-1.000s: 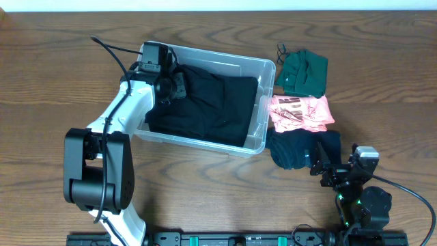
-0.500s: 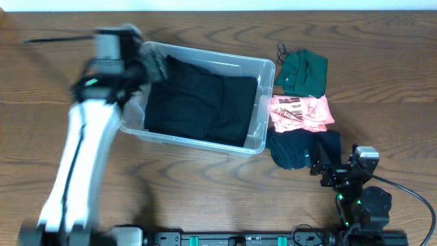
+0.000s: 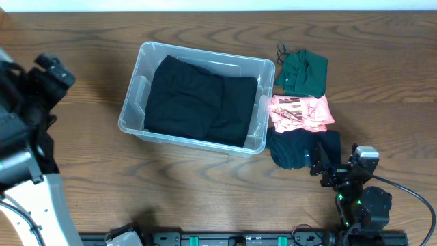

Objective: Pack container

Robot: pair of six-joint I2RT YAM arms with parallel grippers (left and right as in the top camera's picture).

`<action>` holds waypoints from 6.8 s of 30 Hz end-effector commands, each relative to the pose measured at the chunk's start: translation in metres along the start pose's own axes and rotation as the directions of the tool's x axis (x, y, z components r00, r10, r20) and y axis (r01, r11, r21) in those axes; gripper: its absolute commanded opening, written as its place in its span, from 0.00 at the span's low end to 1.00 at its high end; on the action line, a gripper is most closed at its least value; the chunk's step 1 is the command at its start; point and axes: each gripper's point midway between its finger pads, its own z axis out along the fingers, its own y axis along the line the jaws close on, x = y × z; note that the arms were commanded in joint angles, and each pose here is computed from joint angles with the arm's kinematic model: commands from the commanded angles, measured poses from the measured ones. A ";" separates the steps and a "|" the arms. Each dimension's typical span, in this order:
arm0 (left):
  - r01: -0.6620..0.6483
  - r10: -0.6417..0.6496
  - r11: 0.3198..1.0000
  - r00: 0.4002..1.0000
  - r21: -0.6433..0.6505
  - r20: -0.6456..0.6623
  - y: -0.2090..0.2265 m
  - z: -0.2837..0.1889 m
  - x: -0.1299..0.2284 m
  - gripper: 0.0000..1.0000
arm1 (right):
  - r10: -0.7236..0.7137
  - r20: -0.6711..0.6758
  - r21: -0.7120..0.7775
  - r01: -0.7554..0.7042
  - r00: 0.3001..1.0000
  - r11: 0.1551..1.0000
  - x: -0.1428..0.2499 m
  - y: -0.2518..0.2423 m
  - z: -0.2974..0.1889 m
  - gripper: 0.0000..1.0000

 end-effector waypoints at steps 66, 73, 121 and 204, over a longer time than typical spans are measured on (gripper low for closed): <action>0.042 -0.065 0.989 0.985 -0.144 -0.160 0.043 0.046 0.028 0.98 | 0.462 -0.674 0.127 -0.525 0.577 0.841 0.001 -0.069 0.261 0.97; 0.042 -0.065 0.989 0.985 -0.144 -0.160 0.043 0.046 0.028 0.98 | 0.461 -0.706 0.120 -0.551 0.537 0.826 0.032 -0.048 0.279 0.95; 0.042 -0.065 0.989 0.985 -0.144 -0.160 0.043 0.046 0.028 0.98 | 0.146 -0.780 -0.231 -0.495 0.609 0.837 -0.045 0.254 0.169 0.01; 0.042 -0.065 0.989 0.985 -0.144 -0.160 0.043 0.046 0.028 0.98 | 0.077 -0.686 -0.535 -0.573 0.723 0.621 -0.119 0.087 0.151 0.01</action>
